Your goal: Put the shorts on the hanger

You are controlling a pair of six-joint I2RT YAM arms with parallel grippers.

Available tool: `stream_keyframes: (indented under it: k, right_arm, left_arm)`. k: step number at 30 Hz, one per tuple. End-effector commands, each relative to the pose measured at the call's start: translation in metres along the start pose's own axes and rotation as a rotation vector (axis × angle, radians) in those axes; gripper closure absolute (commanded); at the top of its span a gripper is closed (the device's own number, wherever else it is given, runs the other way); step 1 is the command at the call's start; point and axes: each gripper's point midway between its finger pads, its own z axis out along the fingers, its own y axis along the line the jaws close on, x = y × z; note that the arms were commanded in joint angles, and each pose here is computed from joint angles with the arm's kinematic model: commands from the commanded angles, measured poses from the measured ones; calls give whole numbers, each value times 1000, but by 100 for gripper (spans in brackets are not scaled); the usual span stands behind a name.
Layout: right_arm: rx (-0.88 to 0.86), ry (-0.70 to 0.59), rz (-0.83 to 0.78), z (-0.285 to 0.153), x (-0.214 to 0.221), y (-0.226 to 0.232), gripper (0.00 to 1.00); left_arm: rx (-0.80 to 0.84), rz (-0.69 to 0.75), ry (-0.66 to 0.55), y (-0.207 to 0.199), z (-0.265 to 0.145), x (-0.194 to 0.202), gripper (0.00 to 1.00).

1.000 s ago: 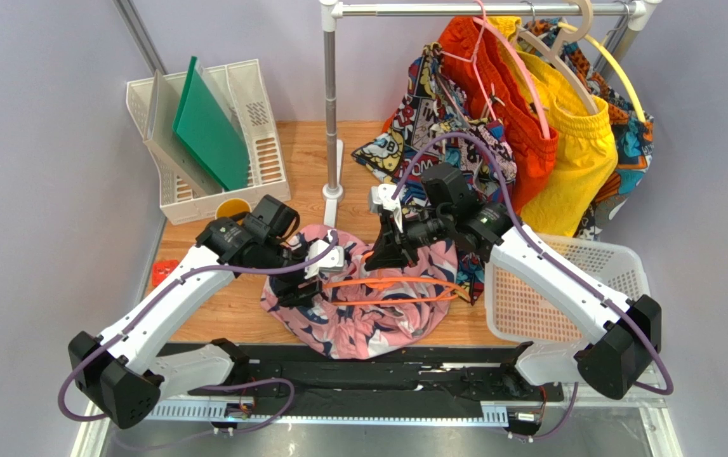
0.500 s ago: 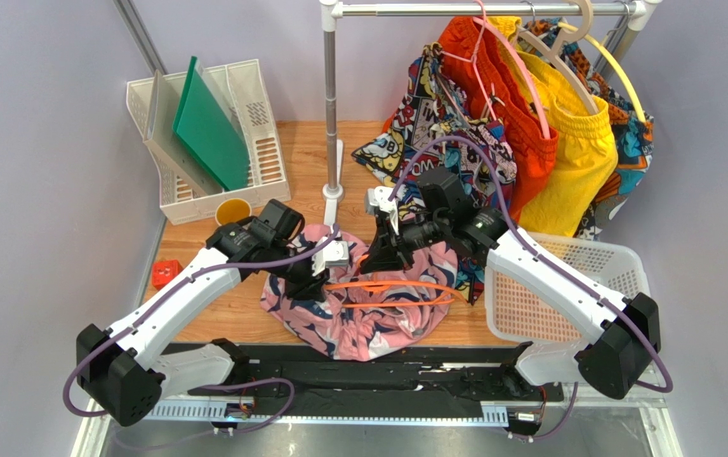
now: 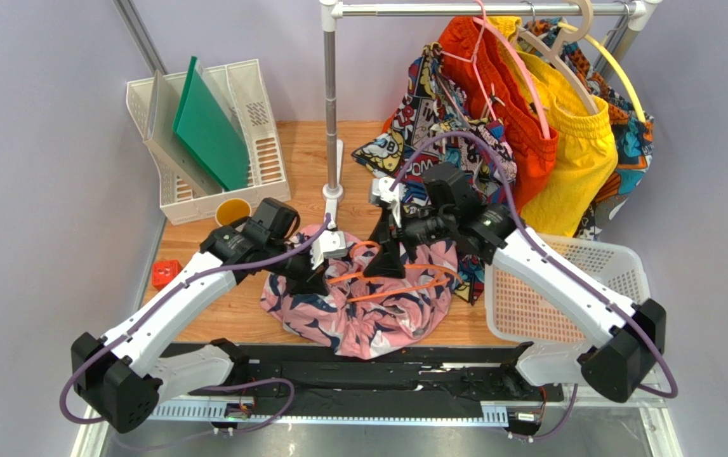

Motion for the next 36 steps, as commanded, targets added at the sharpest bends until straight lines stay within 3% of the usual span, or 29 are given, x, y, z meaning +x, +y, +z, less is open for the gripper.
stream_keyframes:
  k: [1,8,21,24,36]
  right_arm:
    - [140,47,-66,-52,10,15,27]
    - [97,146,-261,-76,76,51,36]
    - [-152,343,-688,-10,143,39,48]
    - [-171,372,-725,4,151,33,52]
    - [-154,553,-768,15,195,-2,53]
  left_arm:
    - [-70,-25,-86,8,-7,-12,100]
    - [-79,-101,-91,17,-4,-7,100]
    - [-81,-126,-88,20,-7,-7,100]
    - [-77,-128,-88,20,-8,-8,100]
    - [-67,-119,-84,18,-8,-8,100]
